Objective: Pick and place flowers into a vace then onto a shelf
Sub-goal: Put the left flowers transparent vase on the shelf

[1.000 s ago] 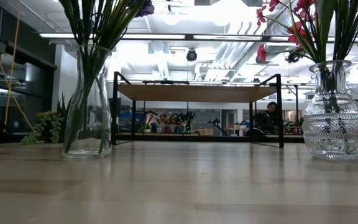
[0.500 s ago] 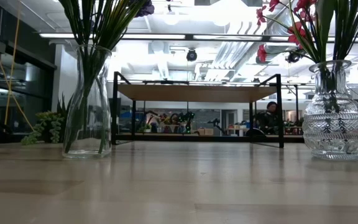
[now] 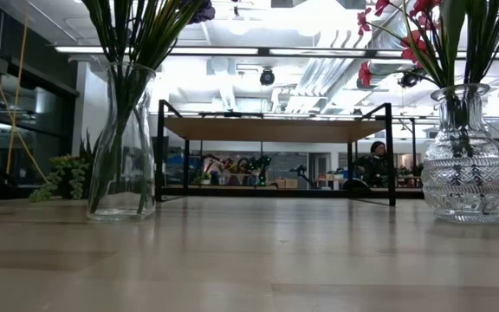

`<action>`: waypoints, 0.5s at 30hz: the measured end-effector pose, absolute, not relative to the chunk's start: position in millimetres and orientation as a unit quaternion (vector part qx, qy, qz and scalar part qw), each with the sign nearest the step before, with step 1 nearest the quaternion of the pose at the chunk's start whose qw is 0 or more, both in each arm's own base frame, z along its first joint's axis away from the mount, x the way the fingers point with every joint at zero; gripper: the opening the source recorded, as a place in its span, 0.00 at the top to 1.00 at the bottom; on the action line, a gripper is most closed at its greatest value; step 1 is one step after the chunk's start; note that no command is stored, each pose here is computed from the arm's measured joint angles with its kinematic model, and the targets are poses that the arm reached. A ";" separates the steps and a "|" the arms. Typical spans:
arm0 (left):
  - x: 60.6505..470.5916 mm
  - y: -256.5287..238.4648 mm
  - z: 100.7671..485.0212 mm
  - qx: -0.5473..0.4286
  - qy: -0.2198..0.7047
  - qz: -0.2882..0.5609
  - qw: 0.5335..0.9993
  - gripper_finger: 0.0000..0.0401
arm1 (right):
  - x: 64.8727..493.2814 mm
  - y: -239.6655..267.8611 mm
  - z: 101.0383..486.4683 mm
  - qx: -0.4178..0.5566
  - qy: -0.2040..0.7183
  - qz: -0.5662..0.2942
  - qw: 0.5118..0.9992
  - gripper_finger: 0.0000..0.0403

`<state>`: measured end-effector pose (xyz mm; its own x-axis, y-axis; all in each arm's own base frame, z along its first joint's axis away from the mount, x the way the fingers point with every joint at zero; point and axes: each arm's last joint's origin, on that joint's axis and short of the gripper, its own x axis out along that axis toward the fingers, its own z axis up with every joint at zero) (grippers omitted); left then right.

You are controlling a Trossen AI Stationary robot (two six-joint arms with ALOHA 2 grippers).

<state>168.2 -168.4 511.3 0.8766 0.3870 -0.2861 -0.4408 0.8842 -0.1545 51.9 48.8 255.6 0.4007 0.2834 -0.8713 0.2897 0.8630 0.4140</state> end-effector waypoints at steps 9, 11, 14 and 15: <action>168.3 -169.2 510.5 -0.113 0.138 0.204 0.963 0.90 | 35.9 33.2 263.5 0.297 0.538 0.002 0.789 0.60; 168.3 -169.7 510.0 -0.116 0.148 0.195 0.963 0.90 | 33.4 30.5 263.7 0.302 0.534 0.003 0.790 0.62; 168.3 -170.5 509.3 -0.123 0.160 0.185 0.962 0.90 | 30.3 26.7 263.9 0.309 0.523 0.002 0.794 0.65; 168.2 -170.9 508.9 -0.127 0.167 0.179 0.961 0.90 | 29.4 25.8 264.0 0.310 0.521 0.004 0.795 0.66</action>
<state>168.2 -170.9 508.9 0.8800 0.3025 -0.3661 -0.3873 0.9033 -0.1847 29.4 25.8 264.0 0.4568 0.3297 -0.8262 0.3172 0.8074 0.4975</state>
